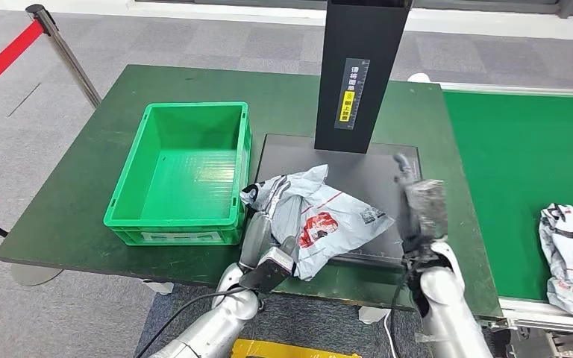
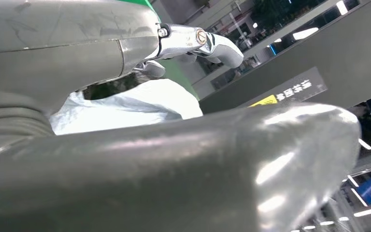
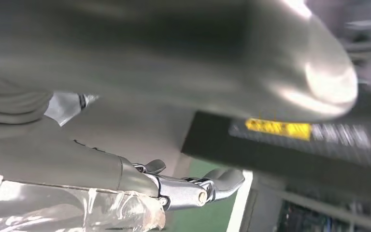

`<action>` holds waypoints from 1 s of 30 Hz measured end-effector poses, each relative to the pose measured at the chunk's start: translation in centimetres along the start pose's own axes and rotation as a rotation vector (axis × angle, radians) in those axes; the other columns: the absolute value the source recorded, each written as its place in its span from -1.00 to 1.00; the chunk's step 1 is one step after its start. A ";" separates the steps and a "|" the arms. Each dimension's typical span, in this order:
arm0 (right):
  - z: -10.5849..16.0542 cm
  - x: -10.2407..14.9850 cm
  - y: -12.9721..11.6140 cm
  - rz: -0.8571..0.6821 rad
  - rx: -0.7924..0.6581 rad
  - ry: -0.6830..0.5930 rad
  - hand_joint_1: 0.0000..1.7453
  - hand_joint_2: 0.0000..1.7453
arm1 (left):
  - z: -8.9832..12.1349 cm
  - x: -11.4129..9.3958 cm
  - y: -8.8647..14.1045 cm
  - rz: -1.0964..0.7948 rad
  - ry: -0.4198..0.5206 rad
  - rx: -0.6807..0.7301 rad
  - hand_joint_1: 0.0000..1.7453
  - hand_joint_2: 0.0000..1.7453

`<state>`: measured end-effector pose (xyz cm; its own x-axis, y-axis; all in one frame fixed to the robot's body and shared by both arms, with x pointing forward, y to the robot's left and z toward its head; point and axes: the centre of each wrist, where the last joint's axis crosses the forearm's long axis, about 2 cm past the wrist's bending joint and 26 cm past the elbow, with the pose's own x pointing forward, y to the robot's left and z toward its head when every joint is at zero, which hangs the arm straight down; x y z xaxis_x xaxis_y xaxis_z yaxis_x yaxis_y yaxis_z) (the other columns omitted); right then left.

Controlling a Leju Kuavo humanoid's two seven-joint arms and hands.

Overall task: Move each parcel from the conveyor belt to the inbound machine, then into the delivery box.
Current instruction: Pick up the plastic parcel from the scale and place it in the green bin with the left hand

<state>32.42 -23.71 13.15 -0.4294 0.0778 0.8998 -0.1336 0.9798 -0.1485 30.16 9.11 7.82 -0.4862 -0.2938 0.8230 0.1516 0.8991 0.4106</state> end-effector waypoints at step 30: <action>5.5 -0.9 -0.6 -0.222 -0.150 -0.026 -1.00 -1.00 | -2.7 -3.5 4.0 -0.625 0.077 -0.300 -1.00 1.00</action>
<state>27.96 -25.38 10.14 -0.4275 -0.1448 0.8924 -0.0938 0.9889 0.1156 34.84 12.82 7.61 -0.4993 -0.7589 0.4180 0.0997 0.4290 0.8978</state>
